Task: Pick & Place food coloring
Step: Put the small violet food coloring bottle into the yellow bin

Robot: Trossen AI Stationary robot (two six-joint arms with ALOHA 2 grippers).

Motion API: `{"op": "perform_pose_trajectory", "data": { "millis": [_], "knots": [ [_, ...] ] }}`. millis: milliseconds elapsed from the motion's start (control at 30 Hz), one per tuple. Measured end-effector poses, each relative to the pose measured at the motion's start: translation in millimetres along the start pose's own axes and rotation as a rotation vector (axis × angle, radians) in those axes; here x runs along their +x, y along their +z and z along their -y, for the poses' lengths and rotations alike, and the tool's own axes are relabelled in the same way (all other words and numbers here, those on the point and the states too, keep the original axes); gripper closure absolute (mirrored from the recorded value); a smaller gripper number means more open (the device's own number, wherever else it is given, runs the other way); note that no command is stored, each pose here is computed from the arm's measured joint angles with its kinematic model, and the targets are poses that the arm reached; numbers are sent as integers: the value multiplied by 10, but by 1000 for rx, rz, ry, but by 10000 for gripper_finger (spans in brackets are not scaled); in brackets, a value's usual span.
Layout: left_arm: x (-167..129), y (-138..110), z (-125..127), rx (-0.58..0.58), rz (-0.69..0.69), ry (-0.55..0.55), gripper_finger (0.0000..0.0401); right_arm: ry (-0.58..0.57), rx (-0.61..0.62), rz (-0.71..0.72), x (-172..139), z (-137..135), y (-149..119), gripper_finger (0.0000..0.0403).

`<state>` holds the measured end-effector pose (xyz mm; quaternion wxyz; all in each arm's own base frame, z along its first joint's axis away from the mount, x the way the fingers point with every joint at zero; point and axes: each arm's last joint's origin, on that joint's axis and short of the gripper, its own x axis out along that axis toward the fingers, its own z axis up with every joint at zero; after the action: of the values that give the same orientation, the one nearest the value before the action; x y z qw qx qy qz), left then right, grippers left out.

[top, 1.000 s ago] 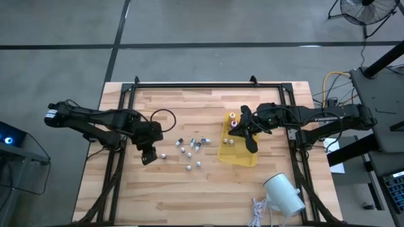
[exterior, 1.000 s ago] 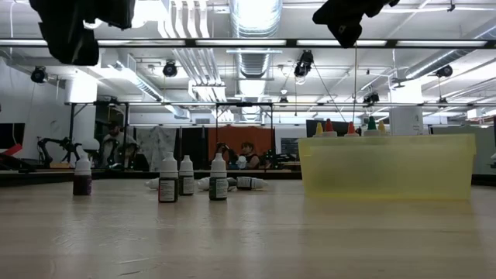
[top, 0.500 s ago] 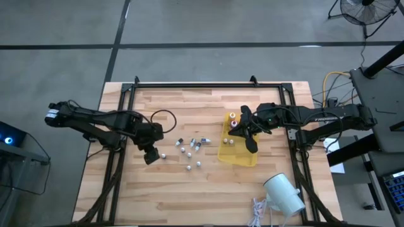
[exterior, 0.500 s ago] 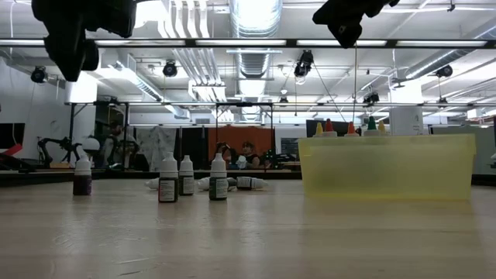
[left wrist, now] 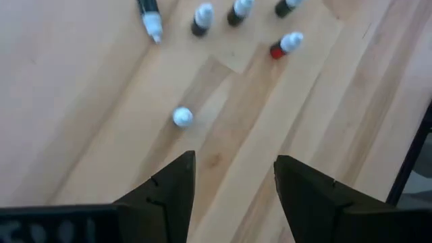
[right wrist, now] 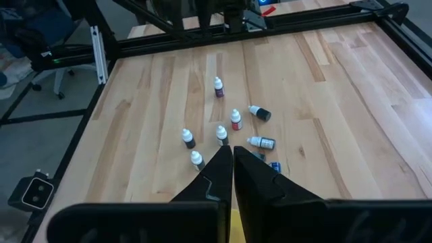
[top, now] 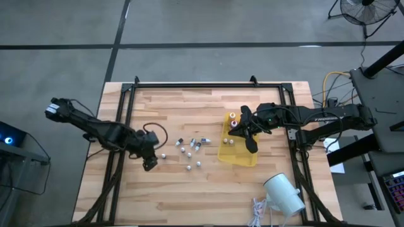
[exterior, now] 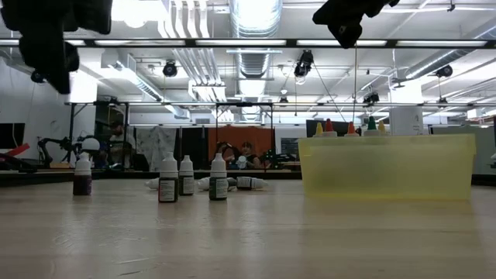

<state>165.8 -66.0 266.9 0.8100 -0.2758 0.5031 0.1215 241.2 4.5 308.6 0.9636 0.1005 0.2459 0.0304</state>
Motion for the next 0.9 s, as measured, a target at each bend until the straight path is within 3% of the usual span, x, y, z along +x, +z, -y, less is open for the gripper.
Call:
{"op": "perform_pose_trajectory", "data": {
  "millis": [300, 600, 900],
  "knots": [
    [221, -311, 33, -23, 43, 5, 228, 1, 36, 0, 0, 0, 0, 394],
    [204, -502, 48, 56, 283, 85, 228, 1, 45, 0, 0, 0, 0, 394],
    [468, -765, -171, -8, 343, 151, 228, 0, 48, 0, 0, 0, 0, 394]
  ]
}}
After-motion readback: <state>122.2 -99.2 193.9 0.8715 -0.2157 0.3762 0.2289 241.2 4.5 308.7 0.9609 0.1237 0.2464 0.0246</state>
